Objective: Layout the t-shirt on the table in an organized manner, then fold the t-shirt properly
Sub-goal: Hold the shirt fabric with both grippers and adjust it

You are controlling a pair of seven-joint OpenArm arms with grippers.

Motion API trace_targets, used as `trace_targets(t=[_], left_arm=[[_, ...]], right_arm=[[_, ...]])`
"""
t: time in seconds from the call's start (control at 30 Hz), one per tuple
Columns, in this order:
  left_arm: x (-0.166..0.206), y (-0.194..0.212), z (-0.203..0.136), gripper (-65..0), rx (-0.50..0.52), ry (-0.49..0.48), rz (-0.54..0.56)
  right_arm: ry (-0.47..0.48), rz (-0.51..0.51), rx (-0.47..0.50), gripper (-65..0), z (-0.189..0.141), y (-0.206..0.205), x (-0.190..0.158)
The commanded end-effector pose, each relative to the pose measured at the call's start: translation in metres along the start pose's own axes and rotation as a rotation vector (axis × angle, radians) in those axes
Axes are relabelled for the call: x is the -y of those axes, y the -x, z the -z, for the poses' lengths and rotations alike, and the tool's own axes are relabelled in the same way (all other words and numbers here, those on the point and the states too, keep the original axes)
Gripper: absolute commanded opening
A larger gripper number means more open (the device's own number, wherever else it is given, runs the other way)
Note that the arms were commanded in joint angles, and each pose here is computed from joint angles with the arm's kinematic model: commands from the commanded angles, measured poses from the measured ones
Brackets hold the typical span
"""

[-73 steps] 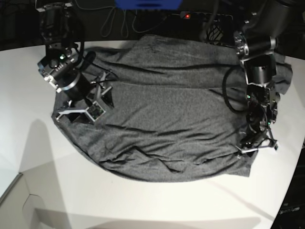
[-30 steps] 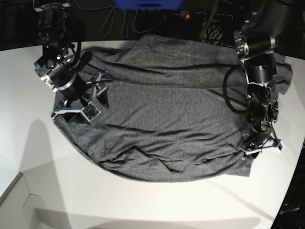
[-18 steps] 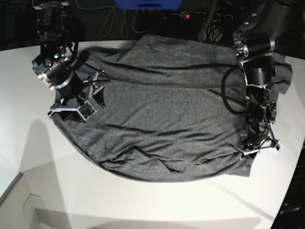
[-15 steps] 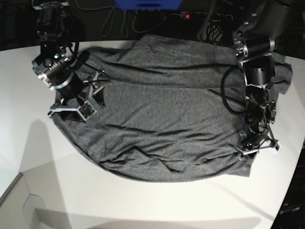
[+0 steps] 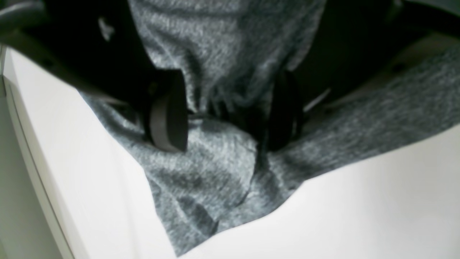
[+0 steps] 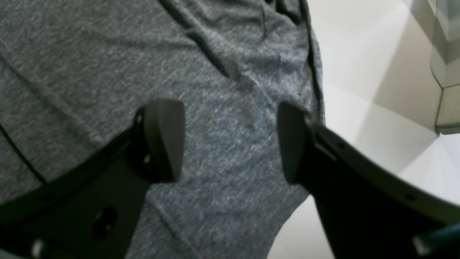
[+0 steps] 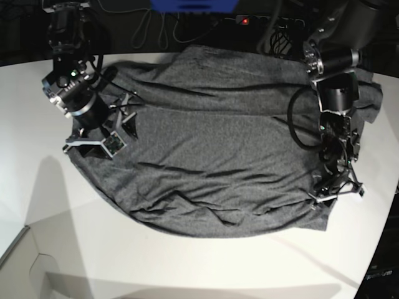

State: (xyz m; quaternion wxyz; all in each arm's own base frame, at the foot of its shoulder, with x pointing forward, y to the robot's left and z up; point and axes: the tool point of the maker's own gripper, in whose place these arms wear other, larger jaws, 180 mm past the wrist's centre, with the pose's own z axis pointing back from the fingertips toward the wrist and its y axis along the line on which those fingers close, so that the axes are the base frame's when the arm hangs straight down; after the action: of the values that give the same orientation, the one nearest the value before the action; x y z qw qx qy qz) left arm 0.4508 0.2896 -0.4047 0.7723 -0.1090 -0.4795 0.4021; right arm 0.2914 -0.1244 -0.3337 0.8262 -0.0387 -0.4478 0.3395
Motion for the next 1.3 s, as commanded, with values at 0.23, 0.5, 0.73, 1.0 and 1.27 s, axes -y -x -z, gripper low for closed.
trace_targets(t=[0.23,0.5,0.73,1.0,1.27], left_arm=[[0.038,-0.047,-0.006,-30.4,0.114,0.092,0.008],[0.029,-0.039,-0.003,-30.4,0.095,0.071,0.004],[0.028,-0.038,-0.002,-39.4,0.093,0.066,0.004],[0.028,-0.039,-0.002,-50.3,0.096,0.067,0.004],[0.026,-0.041,-0.002,-50.2,0.100,0.063,0.004]], right_arm=[[0.023,-0.002,0.047,-24.6,-0.002,-0.012,0.008],[0.023,-0.002,0.047,-24.6,-0.002,-0.012,0.008],[0.022,-0.001,0.046,-24.6,-0.002,-0.012,0.008],[0.022,-0.001,0.046,-24.6,-0.002,-0.012,0.008],[0.023,-0.001,0.044,-24.6,-0.002,-0.011,0.008]])
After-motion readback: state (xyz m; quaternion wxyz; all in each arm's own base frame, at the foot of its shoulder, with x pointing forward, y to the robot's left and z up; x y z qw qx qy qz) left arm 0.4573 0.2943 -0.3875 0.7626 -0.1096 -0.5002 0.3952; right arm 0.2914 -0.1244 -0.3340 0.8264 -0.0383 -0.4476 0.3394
